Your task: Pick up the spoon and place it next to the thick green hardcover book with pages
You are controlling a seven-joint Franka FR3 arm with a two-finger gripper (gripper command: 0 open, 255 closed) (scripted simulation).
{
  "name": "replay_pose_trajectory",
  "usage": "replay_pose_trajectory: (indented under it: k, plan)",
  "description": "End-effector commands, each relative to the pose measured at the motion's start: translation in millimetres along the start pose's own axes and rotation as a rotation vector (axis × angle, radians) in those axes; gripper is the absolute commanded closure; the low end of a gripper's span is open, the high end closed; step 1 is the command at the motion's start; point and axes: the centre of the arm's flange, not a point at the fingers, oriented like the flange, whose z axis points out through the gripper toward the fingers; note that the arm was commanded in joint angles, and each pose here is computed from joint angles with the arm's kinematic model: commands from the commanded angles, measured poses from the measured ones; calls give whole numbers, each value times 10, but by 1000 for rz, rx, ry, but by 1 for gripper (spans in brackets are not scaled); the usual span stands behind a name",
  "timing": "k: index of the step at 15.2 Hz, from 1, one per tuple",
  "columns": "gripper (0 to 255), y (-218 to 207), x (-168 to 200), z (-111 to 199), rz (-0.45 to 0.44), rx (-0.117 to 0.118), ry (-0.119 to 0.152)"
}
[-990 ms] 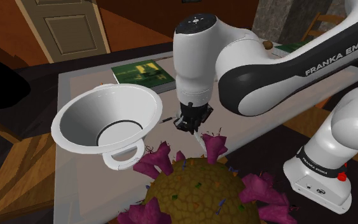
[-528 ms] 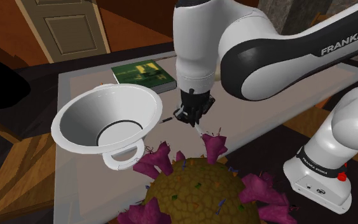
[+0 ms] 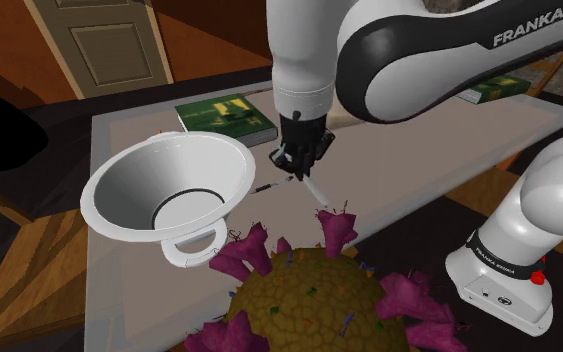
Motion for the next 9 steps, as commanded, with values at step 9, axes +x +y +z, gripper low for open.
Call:
replay_pose_trajectory:
  k: [9]
  plan:
    - [255, 418, 1231, 232, 0, -1, 0]
